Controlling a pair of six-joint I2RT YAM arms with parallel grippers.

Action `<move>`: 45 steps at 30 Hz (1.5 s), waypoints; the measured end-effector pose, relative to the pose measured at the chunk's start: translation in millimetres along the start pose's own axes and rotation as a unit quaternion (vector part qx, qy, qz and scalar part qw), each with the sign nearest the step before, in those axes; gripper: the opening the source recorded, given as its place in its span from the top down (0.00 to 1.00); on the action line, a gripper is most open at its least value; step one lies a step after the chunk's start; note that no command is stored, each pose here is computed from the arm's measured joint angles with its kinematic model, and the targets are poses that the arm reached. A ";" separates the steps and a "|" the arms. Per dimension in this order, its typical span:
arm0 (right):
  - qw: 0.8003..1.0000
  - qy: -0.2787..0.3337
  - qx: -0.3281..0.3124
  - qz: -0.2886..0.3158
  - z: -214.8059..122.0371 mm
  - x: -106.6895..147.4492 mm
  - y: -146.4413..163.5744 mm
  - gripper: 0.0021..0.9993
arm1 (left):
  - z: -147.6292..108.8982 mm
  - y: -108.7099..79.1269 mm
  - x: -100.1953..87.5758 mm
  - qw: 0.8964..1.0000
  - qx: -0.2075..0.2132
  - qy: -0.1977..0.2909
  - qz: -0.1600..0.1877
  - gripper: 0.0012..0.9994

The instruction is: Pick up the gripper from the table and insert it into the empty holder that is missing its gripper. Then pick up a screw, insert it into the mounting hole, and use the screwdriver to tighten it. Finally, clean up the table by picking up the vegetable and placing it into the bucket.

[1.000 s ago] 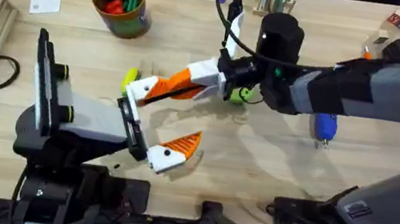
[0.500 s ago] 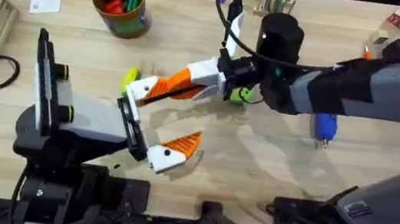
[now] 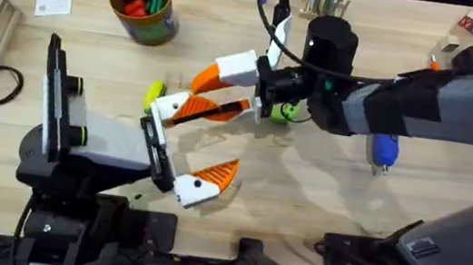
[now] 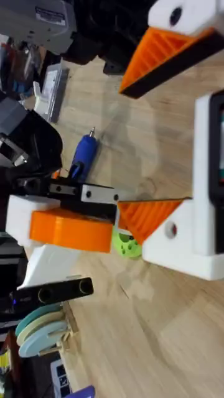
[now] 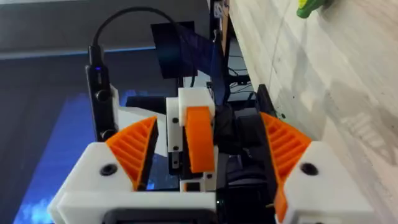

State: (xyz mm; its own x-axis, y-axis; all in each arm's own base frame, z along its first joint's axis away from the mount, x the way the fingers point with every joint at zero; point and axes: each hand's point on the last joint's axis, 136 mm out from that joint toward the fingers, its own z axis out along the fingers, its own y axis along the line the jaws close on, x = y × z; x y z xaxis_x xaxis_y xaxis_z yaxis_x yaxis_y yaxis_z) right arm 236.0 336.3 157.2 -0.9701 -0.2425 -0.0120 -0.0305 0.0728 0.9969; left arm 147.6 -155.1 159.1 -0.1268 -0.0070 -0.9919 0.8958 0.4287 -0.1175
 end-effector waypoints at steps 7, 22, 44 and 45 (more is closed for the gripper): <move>1.000 -0.006 0.001 -0.002 -0.7 -2.1 -0.4 0.11 | 0.0 0.0 0.0 1.000 0.000 0.000 0.000 0.01; 0.988 -0.101 0.007 -0.114 -60.3 -51.6 48.1 0.10 | 0.0 0.0 0.1 1.000 0.000 0.000 0.000 0.01; 0.819 -0.107 0.494 -0.270 -164.4 -56.9 58.7 0.10 | 0.0 -0.4 0.1 1.000 0.001 0.000 0.000 0.01; 0.803 -0.097 0.515 -0.283 -166.0 -55.9 57.1 0.10 | 0.0 -0.5 0.1 1.000 0.001 0.000 0.000 0.01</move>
State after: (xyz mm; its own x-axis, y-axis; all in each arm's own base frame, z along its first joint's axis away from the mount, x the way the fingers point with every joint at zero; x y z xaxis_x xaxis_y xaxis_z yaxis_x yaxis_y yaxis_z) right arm 328.5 193.5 227.6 -0.7469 -0.3701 -0.5523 -0.5654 0.7907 0.2348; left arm 147.2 -155.3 159.1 -0.1271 -0.0069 -0.9919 0.8969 0.4263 -0.1179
